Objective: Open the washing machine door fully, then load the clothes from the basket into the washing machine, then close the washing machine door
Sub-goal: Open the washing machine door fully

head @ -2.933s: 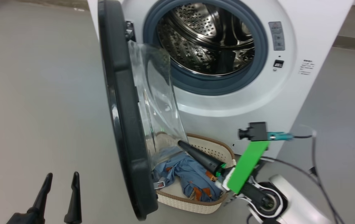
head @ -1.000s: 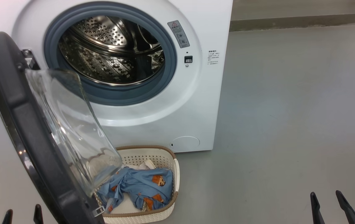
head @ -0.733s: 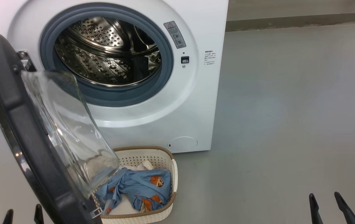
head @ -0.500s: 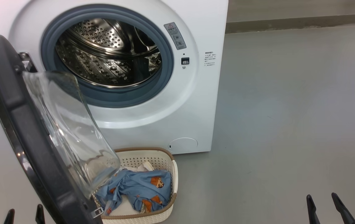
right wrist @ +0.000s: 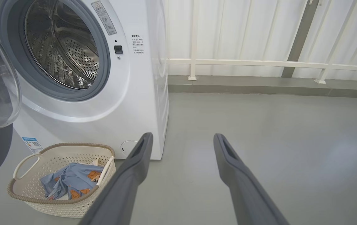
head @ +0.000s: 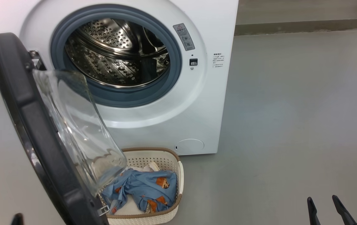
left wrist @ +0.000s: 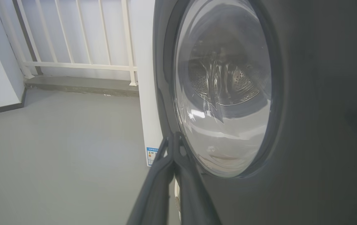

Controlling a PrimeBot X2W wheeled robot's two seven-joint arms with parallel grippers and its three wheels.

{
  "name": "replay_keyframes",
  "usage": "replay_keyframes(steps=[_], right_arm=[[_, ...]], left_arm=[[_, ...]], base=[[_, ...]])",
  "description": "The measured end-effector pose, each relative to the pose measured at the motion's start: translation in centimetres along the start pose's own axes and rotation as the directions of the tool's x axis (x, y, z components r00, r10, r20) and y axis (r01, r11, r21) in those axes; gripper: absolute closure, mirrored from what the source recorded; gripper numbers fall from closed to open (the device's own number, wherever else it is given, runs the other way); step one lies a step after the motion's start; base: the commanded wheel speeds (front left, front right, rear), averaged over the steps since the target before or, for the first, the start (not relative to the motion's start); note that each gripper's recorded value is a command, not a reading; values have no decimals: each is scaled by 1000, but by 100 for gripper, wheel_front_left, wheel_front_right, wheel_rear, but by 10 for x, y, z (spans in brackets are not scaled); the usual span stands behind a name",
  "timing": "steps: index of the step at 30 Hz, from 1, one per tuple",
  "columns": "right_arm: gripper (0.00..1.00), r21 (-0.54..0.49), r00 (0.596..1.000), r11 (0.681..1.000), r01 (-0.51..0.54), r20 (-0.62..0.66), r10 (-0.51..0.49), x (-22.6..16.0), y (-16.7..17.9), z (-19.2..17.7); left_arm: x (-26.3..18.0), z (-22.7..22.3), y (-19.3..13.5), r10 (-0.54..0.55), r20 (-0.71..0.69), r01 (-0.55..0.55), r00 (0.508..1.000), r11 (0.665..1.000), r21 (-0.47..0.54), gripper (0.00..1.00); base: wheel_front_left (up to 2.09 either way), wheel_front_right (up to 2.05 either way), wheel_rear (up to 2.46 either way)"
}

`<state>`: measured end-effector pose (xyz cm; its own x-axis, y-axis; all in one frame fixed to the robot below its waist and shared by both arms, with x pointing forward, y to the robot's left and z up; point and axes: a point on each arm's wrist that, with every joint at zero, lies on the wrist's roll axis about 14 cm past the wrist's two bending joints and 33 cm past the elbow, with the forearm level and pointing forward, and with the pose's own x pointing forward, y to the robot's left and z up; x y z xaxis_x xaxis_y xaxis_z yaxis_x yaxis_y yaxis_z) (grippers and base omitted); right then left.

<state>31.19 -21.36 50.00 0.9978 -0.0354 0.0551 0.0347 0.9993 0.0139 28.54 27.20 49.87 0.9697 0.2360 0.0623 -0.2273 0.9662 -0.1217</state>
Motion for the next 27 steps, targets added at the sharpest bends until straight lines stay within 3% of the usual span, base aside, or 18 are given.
replay_keyframes(steps=[7, 11, 15, 21, 24, 27], right_arm=[[0, 0, 1000, 1000, -14, 0, 14, 4, 4, 0], [0, 1, 1000, 1000, -26, 1, 26, 6, 8, 0], [0, 1, 999, 999, -42, 2, 42, 9, 12, 1], [0, 11, 998, 998, -62, 5, 62, 13, 19, 1], [0, 15, 997, 997, -73, 4, 73, 15, 22, 1], [0, 33, 997, 996, -77, 2, 77, 15, 24, 0]], left_arm=[[-4, 26, 39, 136, 79, -138, 988, 990, 22, 100], [-3, 71, 54, 196, 222, -208, 955, 978, 32, 100], [-6, 135, 48, 180, 416, -213, 891, 976, 34, 100], [-27, 209, 1, 41, 628, -85, 777, 996, 41, 100], [-39, 229, -33, -54, 684, 45, 727, 998, 32, 100], [-43, 231, -70, -152, 690, 198, 708, 980, 13, 100]], base=[[0, 0, 0], [0, 0, 0], [0, 0, 0], [0, 0, 0], [0, 0, 0], [0, 0, 0]])
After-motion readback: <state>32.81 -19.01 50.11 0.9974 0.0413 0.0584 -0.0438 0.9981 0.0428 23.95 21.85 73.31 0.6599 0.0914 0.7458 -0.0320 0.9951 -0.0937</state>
